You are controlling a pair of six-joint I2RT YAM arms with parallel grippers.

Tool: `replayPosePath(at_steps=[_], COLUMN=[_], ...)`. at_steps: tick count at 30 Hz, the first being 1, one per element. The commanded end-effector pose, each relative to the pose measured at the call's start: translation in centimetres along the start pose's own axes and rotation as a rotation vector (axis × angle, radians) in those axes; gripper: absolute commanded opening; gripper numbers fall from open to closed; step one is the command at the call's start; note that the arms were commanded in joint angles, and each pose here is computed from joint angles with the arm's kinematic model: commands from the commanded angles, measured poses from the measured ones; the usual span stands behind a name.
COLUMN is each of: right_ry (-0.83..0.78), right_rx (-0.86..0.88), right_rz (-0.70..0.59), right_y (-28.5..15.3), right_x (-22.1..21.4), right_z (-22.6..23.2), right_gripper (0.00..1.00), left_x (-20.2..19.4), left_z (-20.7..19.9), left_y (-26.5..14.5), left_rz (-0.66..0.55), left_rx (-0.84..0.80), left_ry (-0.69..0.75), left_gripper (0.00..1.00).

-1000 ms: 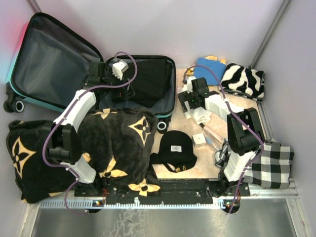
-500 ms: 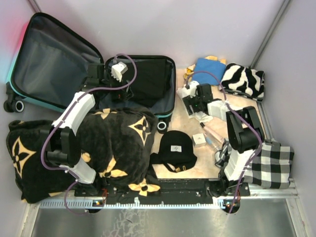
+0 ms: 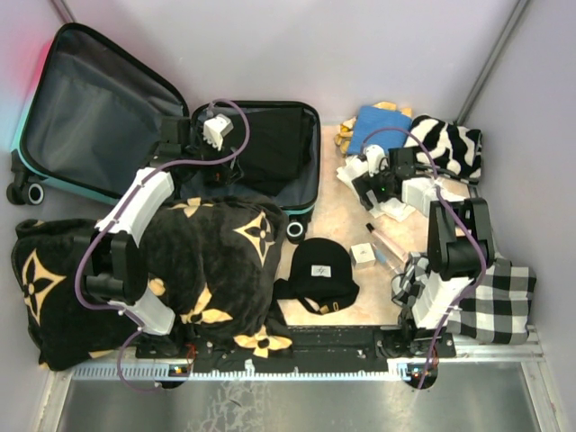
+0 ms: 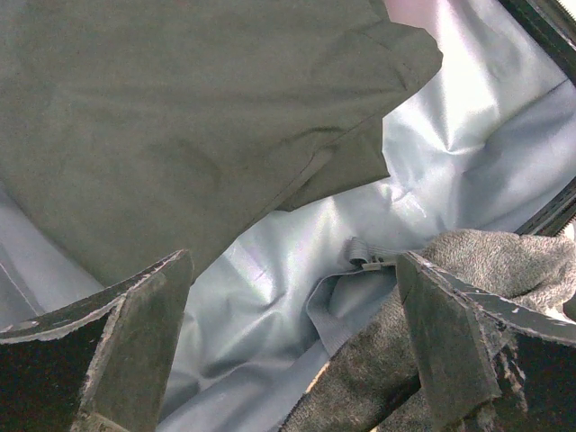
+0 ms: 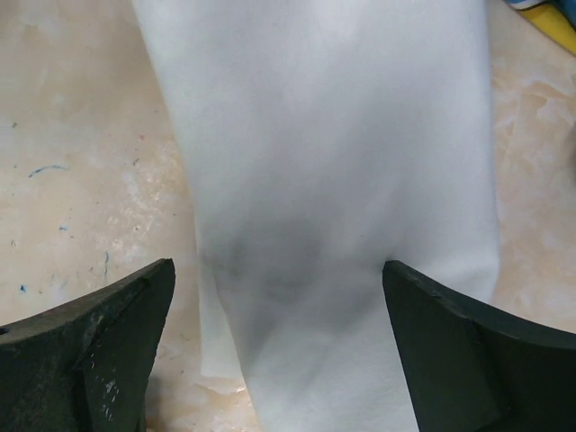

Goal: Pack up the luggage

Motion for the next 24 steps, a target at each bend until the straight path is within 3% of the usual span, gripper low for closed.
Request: replayPosePath(at_steps=[1,10,15,19,21,24], right_ry=[-0.054,-0.032,-0.016,0.032,0.059,0.042], right_rx=[-0.058,-0.127,-0.126,-0.072,-0.059,-0.036], right_rz=[-0.085,0.106,0.184,0.218,0.195,0.14], right_y=[-1.4,2.6,3.2,3.4,2.7,1.0], right_x=[2.5,-0.9,-2.6,-2.9,-2.3,0.2], right_z=[-0.5,1.3,0.9,-0.9,-2.4,-4.0], right_gripper=[0.99,0.89,0.53,0.15,0.0,0.0], left_x=[1.2,1.4,1.7,2.3,2.6,2.9], left_z=[0.0,0.1,0.2,0.4,0.4,0.3], left_y=[-0.2,-0.4,-0.5,-0.5,-0.6,-0.8], left_rz=[-0.024,-0.017,-0.025,-0.033,-0.04,-0.048], left_rx=[-0.014,-0.001,0.01,0.016,0.014,0.01], left_ry=[0.017,0.011,0.007,-0.011,-0.015,-0.016], left_gripper=[1.0,1.0,0.99,0.99,0.99,0.98])
Point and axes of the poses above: each gripper's point midway between its finger pads, its own y axis out along the fingers, its own z axis along the line the jaws close on, x = y × z, the point moved 5 cm from there along -y, back along the fingers, and after that the axes turned 11 degrees about -y, right-handed, at the moved point
